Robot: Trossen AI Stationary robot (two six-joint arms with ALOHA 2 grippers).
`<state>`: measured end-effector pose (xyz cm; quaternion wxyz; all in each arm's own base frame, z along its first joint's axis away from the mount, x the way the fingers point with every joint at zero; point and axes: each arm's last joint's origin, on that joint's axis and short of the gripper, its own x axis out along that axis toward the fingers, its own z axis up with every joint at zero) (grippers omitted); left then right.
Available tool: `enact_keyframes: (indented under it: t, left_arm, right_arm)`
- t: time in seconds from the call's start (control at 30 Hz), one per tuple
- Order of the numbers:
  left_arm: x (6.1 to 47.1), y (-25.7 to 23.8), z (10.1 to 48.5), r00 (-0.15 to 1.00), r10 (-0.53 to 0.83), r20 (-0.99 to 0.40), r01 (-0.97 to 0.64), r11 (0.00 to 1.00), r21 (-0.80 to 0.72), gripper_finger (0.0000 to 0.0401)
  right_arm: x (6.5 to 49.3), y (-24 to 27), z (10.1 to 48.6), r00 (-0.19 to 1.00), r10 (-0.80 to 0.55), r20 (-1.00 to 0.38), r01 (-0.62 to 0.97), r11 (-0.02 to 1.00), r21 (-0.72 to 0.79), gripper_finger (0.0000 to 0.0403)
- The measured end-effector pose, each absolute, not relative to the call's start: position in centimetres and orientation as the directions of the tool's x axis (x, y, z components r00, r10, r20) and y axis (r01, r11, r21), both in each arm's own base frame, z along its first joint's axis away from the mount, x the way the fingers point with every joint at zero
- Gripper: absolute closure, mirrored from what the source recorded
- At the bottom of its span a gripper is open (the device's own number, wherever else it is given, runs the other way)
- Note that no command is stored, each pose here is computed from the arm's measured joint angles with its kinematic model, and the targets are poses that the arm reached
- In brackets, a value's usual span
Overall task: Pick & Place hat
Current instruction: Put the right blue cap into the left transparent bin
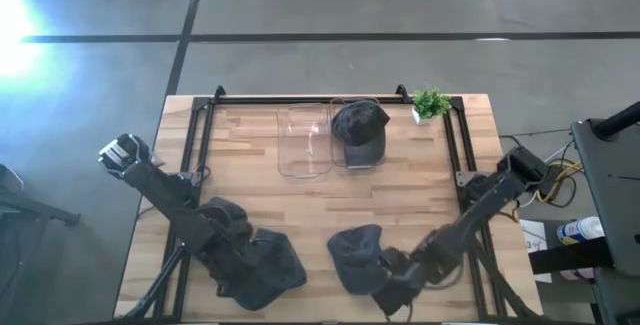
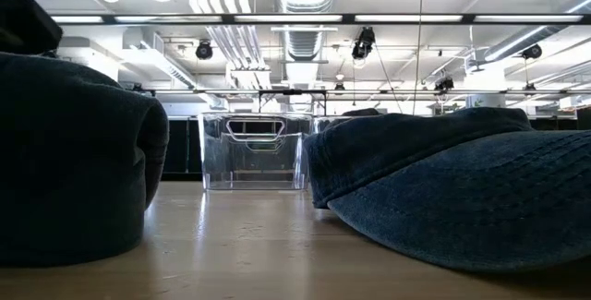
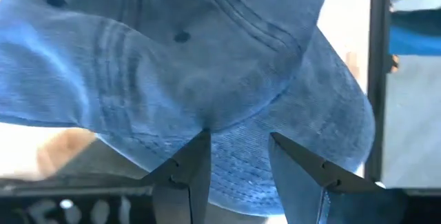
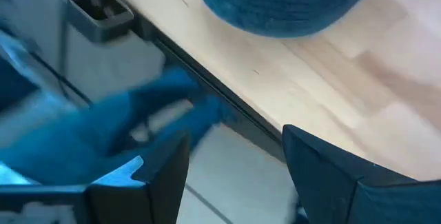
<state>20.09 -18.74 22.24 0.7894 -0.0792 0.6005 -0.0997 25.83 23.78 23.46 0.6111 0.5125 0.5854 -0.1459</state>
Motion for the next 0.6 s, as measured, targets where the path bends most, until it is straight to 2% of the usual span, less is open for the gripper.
enact_keyframes:
  t: [0.17,0.27,0.47,0.6]
  left_arm:
    - [20.3,-18.6,22.3,0.31,-0.2,-0.929,0.059,0.98,-0.191,0.0261]
    - [20.4,-18.5,22.3,0.345,-0.163,-0.924,0.072,0.986,-0.148,0.0261]
    - [21.4,-18.4,24.0,0.458,-0.097,-0.883,0.115,0.992,-0.05,0.0261]
    - [22.6,-18.1,25.5,0.592,0.013,-0.806,0.129,0.985,0.111,0.0261]
  right_arm:
    - [24.7,26.1,22.5,0.409,0.303,-0.861,0.83,0.268,0.489,0.0177]
    - [24.5,27.1,21.2,0.431,0.257,-0.865,0.841,0.233,0.488,0.0177]
    - [26.0,29.1,17.7,0.495,0.249,-0.832,0.819,0.187,0.543,0.0177]
    - [26.5,29.8,16.0,0.552,0.171,-0.816,0.807,0.134,0.575,0.0177]
